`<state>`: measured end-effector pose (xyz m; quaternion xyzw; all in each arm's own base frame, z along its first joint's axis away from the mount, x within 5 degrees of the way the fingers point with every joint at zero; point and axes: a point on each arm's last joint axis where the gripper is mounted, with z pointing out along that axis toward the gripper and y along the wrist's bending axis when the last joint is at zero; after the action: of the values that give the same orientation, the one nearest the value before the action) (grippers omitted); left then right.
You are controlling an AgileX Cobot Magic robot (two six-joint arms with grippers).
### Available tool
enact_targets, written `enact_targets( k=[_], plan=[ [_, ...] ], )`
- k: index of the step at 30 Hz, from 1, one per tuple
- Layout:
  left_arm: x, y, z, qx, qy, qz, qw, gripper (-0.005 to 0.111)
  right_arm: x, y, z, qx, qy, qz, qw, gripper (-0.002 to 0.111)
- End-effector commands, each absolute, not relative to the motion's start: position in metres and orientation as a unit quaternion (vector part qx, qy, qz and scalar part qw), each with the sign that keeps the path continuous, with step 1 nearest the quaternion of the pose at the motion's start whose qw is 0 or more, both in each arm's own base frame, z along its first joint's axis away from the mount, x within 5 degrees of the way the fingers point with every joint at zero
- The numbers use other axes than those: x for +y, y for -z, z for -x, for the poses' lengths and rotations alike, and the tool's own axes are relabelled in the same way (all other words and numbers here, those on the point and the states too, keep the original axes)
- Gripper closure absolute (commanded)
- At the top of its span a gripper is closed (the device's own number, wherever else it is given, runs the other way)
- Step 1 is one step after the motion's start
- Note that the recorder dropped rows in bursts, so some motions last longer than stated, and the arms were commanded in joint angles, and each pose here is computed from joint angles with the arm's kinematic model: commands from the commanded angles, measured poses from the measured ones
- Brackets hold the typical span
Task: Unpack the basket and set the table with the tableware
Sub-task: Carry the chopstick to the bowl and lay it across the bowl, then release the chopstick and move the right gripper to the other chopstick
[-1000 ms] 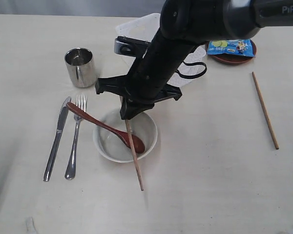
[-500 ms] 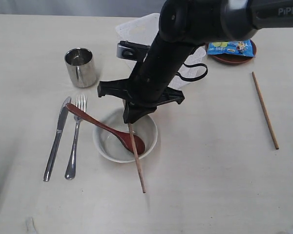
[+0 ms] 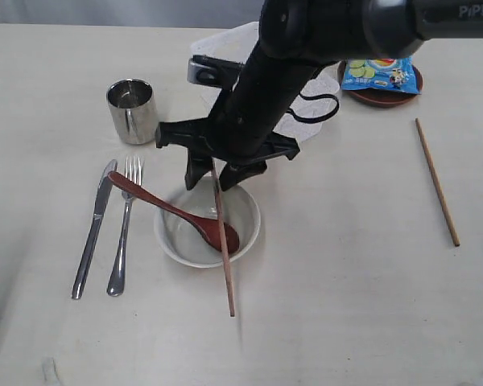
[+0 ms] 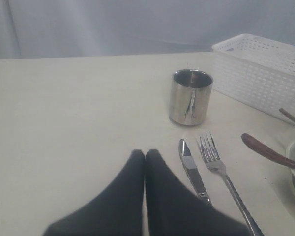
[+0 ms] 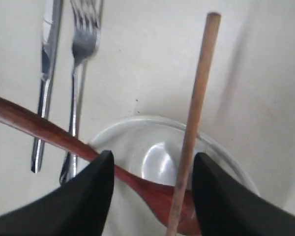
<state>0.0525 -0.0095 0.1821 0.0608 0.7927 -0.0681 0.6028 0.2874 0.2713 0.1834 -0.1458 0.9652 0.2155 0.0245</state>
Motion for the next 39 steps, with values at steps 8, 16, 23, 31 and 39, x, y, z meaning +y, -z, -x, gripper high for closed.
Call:
enact_targets(
  k=[8,16,23,31,39],
  plan=[
    [-0.010,-0.182,-0.053,0.789,0.068,-0.063,0.607,0.107,0.254,-0.242,-0.283,0.957,-0.185,0.207,0.082,0.060],
    [-0.010,-0.182,-0.053,0.789,0.068,-0.063,0.607,0.107,0.178,-0.271,-0.307,0.974,-0.106,0.168,0.106,0.060],
    [-0.010,-0.182,-0.053,0.789,0.068,-0.063,0.607,0.107,0.043,-0.236,-0.359,0.996,-0.009,0.014,0.083,0.060],
    [-0.010,-0.182,-0.053,0.789,0.068,-0.063,0.607,0.107,-0.002,-0.153,-0.380,0.999,0.001,-0.039,-0.018,0.060],
    [-0.010,-0.182,-0.053,0.789,0.068,-0.063,0.607,0.107,-0.003,-0.121,-0.385,0.999,0.006,-0.032,-0.037,0.060]
  ],
)
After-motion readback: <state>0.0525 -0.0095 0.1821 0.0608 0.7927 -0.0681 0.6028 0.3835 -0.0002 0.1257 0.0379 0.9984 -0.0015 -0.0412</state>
